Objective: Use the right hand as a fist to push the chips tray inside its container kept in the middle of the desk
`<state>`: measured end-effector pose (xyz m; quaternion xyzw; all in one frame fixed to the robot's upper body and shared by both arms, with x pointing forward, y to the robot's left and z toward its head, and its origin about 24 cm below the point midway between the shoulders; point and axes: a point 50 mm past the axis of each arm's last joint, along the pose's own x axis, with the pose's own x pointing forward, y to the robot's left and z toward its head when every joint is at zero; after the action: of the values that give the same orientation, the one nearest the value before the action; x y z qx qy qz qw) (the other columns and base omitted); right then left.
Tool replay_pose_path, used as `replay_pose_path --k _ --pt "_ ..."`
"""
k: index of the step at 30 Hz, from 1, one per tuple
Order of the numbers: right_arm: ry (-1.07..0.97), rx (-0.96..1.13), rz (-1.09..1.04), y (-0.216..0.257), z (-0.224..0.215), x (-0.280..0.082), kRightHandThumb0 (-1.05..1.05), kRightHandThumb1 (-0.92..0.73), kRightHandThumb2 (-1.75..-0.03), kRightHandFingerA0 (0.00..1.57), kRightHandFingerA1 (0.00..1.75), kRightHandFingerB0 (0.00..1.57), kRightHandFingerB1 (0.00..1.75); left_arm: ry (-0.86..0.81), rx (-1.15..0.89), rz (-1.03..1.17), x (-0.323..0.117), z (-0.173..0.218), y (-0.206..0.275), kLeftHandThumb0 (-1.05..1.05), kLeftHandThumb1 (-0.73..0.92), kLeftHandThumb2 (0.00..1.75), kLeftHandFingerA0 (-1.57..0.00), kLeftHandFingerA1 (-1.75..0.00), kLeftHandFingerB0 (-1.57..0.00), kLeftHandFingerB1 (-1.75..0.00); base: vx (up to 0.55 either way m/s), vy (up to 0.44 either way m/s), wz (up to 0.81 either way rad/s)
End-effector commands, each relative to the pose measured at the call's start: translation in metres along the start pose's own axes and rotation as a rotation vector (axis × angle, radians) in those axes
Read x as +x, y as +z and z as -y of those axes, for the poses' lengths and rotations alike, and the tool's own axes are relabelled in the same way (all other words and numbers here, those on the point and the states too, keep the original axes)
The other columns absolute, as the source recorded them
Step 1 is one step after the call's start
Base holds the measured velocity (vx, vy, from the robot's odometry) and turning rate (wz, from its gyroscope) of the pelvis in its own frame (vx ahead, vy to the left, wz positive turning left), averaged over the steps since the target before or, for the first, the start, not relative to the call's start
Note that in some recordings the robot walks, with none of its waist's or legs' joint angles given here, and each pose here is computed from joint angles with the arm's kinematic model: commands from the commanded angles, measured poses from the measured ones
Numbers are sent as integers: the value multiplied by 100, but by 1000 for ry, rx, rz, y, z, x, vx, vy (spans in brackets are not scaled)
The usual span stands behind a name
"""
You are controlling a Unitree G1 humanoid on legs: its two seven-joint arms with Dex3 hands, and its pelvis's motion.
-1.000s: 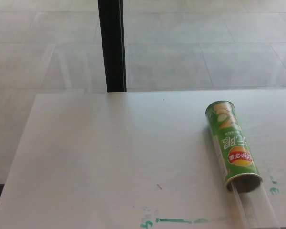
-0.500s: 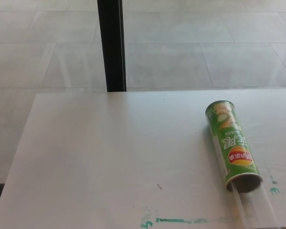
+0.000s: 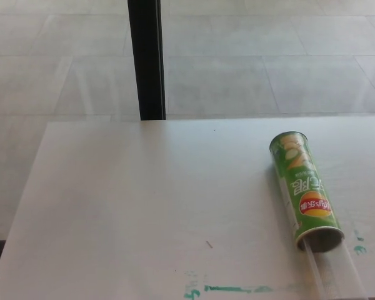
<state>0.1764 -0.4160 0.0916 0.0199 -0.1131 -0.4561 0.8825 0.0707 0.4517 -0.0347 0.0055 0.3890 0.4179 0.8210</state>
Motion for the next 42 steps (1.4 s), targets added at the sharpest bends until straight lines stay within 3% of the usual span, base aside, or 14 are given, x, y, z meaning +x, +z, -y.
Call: replay_pose_path --k 1,2,3,7,8,9,20,24,25,28,29,40,41,42 --pt "262 123 47 36 -35 -35 -83 -86 -64 93 105 51 77 13 15 -2 0 -5 3 -51 82 64 -52 -68 -40 -50 0 0 0" --pt "366 130 44 40 -42 -44 -87 -64 -100 95 104 50 75 24 23 -11 0 -5 2 -51 81 64 -54 -66 -43 -50 0 0 0" --pt "429 125 32 40 -46 -49 -85 -86 -66 94 105 53 74 25 16 -10 0 -5 2 -50 80 64 -55 -68 -42 -50 0 0 0" --pt "609 114 9 44 -56 -66 -90 -79 -64 100 97 58 70 10 20 -12 0 -5 2 -51 82 64 -54 -67 -41 -49 0 0 0" --pt "688 102 19 42 -60 -74 -88 -61 -112 94 93 49 67 8 8 -14 0 -4 1 -52 81 64 -53 -69 -41 -51 0 0 0" --pt "746 54 46 39 -66 -83 -92 -79 -65 99 95 54 64 15 6 -13 0 -4 1 -52 80 64 -55 -70 -44 -52 0 0 0" --pt "1199 -186 37 41 -85 -129 -87 -81 -65 93 97 47 70 15 44 -13 -1 -5 2 -53 82 65 -56 -68 -45 -51 0 0 0" --pt "1395 -364 3 48 -81 -133 -87 -75 -63 100 88 59 66 13 43 -8 0 -5 3 -52 82 65 -52 -63 -42 -49 0 0 0" --pt "1423 -400 -8 49 -80 -135 -85 -58 -109 98 89 55 67 17 36 -11 0 -5 3 -53 81 65 -52 -65 -42 -49 0 0 0" --pt "1468 -459 -52 50 -78 -141 -81 -52 -104 98 86 62 64 3 19 -7 -1 -6 2 -52 82 64 -50 -68 -40 -50 0 0 0" --pt "1493 -487 -55 50 -77 -143 -85 -70 -61 104 81 70 58 5 26 -8 -1 -6 3 -53 82 65 -52 -66 -41 -50 0 0 0" --pt "1739 -693 -108 48 -80 -159 -81 -63 -60 103 69 74 52 5 23 -6 -1 -8 3 -53 81 65 -51 -65 -41 -48 0 0 0" --pt "1791 -770 -117 52 -80 -161 -80 -46 -90 100 75 68 60 -2 55 -1 -1 -9 3 -54 82 65 -51 -65 -39 -47 0 0 0" --pt "1792 -771 -118 52 -80 -161 -80 -46 -90 100 75 68 60 -2 55 -1 -1 -9 3 -54 82 65 -51 -65 -39 -47 0 0 0"
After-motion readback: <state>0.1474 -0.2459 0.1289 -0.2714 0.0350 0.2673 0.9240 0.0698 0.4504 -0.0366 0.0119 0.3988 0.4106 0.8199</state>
